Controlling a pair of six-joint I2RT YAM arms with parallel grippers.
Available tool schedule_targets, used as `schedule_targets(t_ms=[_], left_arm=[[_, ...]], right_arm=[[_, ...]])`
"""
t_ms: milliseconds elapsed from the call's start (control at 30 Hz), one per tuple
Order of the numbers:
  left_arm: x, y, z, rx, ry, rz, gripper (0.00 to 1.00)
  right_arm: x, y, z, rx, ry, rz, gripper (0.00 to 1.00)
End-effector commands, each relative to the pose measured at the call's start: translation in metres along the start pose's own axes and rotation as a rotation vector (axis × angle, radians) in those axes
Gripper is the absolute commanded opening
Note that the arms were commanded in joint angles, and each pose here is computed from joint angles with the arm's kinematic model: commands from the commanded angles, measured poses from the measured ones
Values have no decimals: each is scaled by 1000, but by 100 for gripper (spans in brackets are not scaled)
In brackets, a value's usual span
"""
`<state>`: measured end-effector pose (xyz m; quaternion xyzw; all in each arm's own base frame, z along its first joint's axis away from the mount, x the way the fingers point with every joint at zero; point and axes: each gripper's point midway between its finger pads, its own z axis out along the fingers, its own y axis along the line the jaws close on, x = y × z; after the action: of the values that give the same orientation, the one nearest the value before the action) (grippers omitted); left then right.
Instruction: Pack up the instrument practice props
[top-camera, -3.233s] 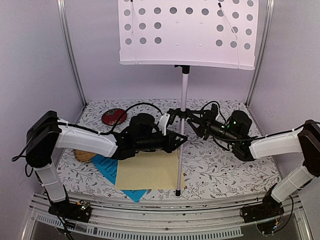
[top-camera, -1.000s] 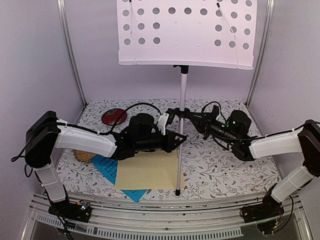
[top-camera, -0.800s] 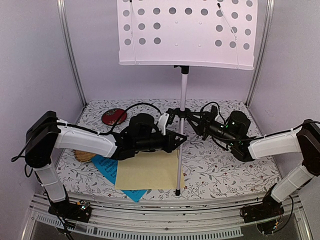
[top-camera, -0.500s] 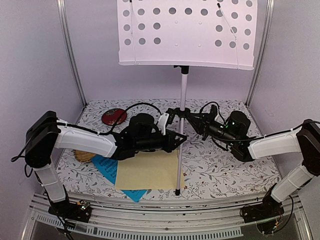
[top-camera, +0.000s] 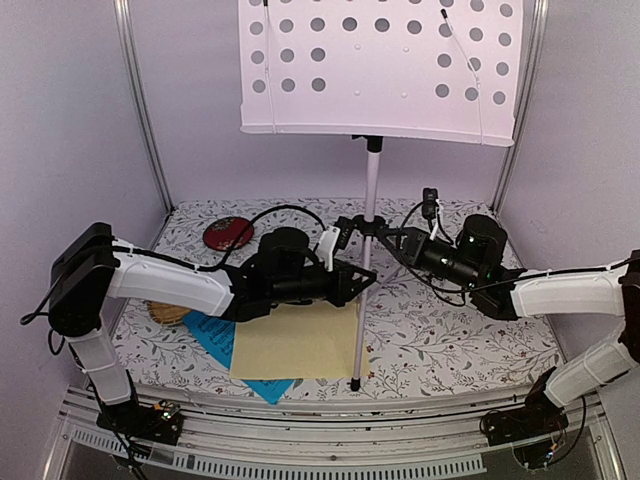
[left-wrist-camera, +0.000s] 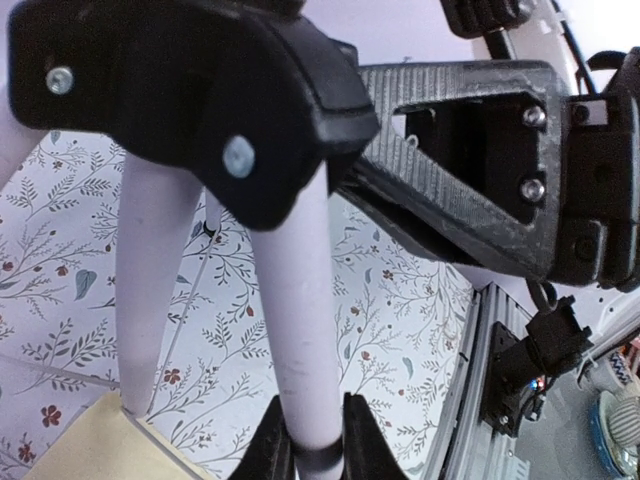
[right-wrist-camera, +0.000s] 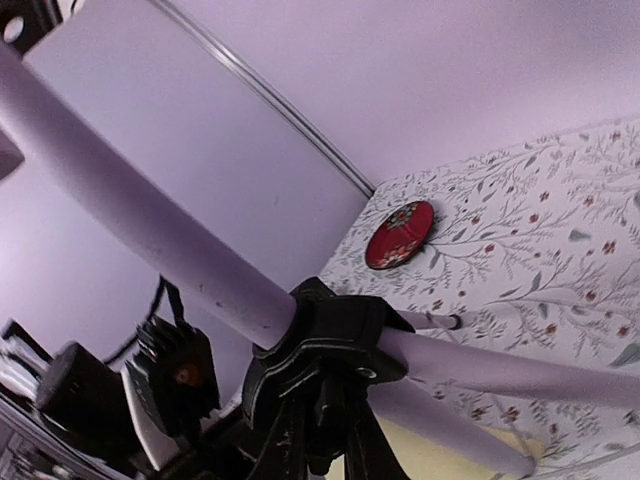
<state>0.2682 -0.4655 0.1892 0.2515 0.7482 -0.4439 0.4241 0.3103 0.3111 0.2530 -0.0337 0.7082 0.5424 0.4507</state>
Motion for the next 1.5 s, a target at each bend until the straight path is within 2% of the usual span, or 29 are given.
schedule_targets(t_ms=[0, 200, 367, 600, 700, 733, 933, 1100, 1133, 1233, 1267, 1467], left_arm=[[12, 18, -5, -77, 42, 83, 0], [11, 16, -6, -62, 37, 72, 0], [9, 15, -8, -60, 32, 73, 0], [8, 14, -12, -59, 27, 75, 0], [8, 13, -12, -57, 28, 76, 0], [9, 14, -11, -57, 29, 76, 0], [7, 13, -9, -55, 23, 72, 0], [6, 13, -9, -60, 27, 78, 0], [5, 14, -9, -63, 25, 79, 0], [5, 13, -8, -63, 26, 80, 0], [4, 13, -8, -61, 25, 80, 0], [4, 14, -7, -63, 25, 72, 0]], right_arm=[[-5, -4, -4, 80, 21, -471, 3], [-6, -20, -10, 160, 37, -1022, 2], [-27, -31, -9, 292, 11, -1368, 2], [-63, -20, -14, 441, -75, -1701, 2], [-72, -11, -16, 459, -119, -1750, 2], [-72, -8, -17, 442, -129, -1739, 4], [-74, 19, -45, 318, -272, -1409, 50], [-68, 19, -69, 261, -284, -1117, 90], [-66, 18, -70, 245, -259, -1066, 95], [-61, 13, -70, 180, -185, -845, 98], [-59, 11, -70, 153, -165, -717, 97], [-47, 24, -62, 21, -80, -237, 89]])
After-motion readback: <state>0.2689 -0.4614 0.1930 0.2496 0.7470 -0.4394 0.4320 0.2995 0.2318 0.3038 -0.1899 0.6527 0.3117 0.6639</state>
